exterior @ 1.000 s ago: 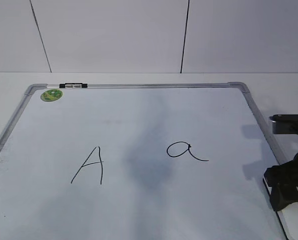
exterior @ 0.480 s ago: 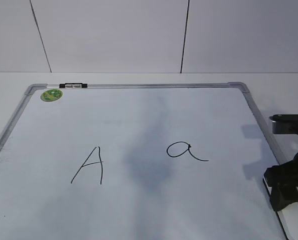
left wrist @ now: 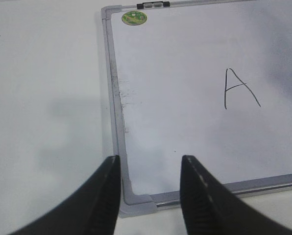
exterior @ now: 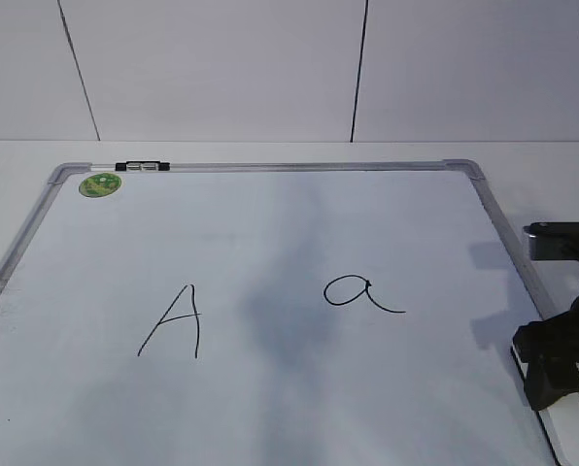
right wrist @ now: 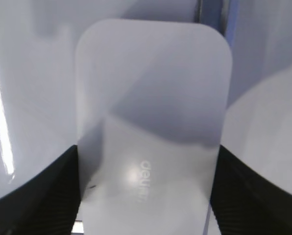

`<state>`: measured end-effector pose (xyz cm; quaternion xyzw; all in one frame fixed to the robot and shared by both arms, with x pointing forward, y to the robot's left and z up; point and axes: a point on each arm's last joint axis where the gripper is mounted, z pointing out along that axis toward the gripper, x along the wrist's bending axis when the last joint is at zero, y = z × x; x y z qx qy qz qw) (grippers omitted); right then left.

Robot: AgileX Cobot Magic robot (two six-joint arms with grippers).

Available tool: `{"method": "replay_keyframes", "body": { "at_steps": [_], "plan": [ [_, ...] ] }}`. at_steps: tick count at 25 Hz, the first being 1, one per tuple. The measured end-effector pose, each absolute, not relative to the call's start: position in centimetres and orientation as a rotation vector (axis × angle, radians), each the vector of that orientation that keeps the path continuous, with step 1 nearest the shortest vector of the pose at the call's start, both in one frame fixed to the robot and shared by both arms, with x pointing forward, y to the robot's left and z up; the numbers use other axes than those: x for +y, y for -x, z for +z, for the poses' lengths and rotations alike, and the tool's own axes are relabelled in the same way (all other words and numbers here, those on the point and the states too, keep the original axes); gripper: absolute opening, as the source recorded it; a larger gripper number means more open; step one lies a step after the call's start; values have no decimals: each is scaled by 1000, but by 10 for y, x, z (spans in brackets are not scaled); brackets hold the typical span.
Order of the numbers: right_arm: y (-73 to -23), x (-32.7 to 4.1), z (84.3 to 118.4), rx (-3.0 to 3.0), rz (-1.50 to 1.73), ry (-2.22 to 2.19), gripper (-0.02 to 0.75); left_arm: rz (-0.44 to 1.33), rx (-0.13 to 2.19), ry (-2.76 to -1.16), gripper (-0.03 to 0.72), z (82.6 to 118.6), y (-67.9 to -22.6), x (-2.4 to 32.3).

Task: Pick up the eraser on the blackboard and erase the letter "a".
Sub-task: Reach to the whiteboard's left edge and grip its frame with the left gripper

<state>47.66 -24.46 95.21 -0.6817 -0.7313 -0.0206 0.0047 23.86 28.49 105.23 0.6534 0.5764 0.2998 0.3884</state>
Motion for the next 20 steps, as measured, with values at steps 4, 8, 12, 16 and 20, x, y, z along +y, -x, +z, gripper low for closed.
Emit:
{"method": "replay_keyframes", "body": {
  "at_steps": [4,8,12,16,20],
  "plan": [
    [-477,-245,952,-2291,-65,2135,591,752,1479,-1666,310,1055,-245,285],
    [-477,-245,952,-2291,-64,2135,591,778,1471,-1633,321,1071,-259,286],
    [-477,-245,952,-2294,-65,2135,591,714,1537,-1674,323,1081,-288,287],
    [-477,-245,952,-2296,-64,2135,591,606,1630,-1746,323,1088,-328,288],
    [-477,-245,952,-2297,-66,2136,591,483,1731,-1825,323,1090,-377,289]
  ]
}}
